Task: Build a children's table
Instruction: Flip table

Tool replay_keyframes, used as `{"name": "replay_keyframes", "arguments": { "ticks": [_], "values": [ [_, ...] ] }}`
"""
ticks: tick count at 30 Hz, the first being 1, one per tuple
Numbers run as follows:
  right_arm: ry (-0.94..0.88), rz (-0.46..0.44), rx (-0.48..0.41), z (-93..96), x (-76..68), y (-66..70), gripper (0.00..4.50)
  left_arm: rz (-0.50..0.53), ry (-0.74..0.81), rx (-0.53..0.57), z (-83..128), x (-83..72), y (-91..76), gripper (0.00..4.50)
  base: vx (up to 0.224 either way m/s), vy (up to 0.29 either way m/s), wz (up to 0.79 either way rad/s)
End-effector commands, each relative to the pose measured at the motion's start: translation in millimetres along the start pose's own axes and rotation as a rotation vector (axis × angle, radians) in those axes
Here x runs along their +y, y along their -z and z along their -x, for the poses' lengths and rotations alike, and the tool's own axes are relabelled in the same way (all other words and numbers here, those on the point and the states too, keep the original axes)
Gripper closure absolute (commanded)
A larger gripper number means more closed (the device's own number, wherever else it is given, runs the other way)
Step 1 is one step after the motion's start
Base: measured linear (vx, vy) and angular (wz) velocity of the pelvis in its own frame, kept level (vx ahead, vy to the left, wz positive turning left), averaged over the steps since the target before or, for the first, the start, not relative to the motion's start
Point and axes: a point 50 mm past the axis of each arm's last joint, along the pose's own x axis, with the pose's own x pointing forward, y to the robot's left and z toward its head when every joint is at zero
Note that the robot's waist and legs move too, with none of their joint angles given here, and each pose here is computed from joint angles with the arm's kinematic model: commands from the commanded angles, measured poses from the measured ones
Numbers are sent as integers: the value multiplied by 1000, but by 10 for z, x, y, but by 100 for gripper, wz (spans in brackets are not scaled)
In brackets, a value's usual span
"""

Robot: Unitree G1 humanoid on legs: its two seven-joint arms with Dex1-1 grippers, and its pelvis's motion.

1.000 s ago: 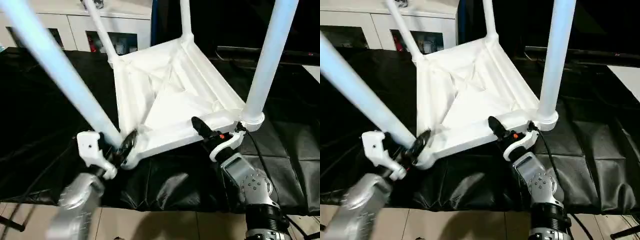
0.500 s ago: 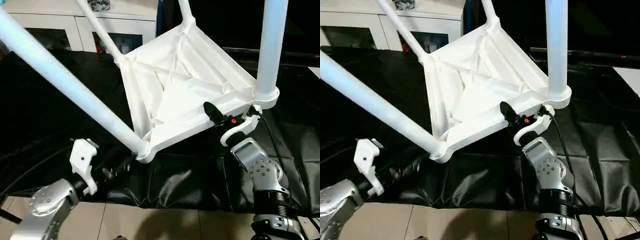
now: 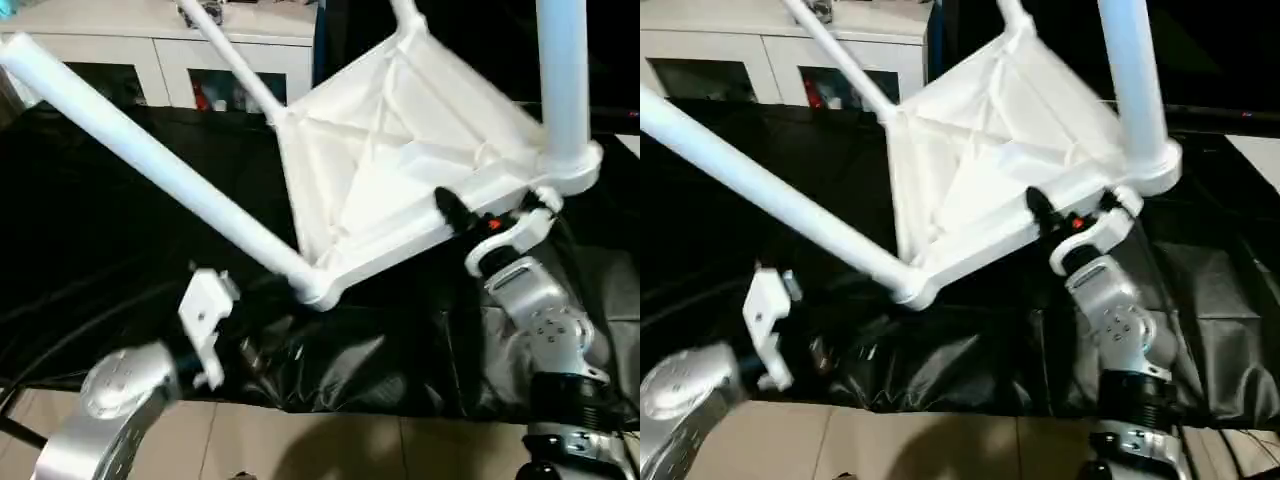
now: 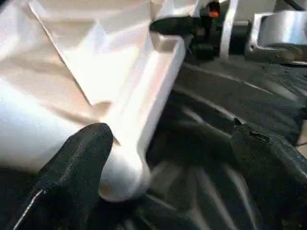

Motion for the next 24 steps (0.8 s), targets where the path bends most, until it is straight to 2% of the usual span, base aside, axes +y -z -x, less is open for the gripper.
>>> {"name": "replay_keyframes", "arguments": {
  "ticks": [1,3,4,6,11,18,24],
  "values": [
    [83,217,-36,50,-59,-185,243,-78,-55,-31,-31,77,-140,0,0,0,0],
    [118,282,-21,55,-70,-195,243,-134,-85,-77,-89,120,-324,0,0,0,0],
    [118,282,-21,55,-70,-195,243,-134,-85,-77,-89,120,-324,0,0,0,0],
    [172,344,-9,55,-94,-215,243,-193,-96,-106,-141,135,-501,0,0,0,0],
    [273,473,-6,42,-119,-301,243,-347,-153,-120,-263,222,-777,0,0,0,0],
    [317,568,-9,28,-97,-368,243,-434,-216,-151,-299,308,-944,0,0,0,0],
    [356,646,0,21,-81,-373,243,-499,-229,-123,-304,313,-963,0,0,0,0]
  ]
}}
